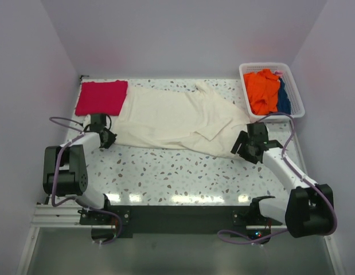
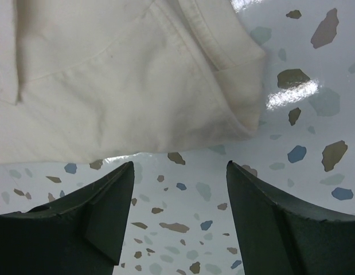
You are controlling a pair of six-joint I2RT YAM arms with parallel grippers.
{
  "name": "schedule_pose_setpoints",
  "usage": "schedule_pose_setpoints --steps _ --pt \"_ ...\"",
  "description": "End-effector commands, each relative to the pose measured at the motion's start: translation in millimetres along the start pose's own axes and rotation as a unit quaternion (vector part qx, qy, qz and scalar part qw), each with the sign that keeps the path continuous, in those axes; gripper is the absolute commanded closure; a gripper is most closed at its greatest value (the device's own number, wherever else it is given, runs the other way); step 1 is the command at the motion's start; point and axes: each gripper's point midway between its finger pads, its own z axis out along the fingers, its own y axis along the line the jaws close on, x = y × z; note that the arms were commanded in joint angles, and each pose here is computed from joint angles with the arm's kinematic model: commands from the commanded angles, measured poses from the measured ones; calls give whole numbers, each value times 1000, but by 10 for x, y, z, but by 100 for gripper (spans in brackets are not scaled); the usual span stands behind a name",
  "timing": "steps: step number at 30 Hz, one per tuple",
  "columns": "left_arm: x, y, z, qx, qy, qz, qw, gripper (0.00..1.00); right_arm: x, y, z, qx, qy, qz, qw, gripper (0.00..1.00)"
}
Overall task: Fold and stack the t-shirts
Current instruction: Fold the tshirt
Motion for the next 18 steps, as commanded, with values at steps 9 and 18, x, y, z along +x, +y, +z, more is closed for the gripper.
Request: schedule_pose_setpoints --steps 9,18 --pt "-56 37 49 -25 -4 8 1000 100 -154 -157 246 43 -38 38 998 34" --pt "-175 111 -41 -45 -24 30 998 100 -315 -133 375 57 -41 27 997 87"
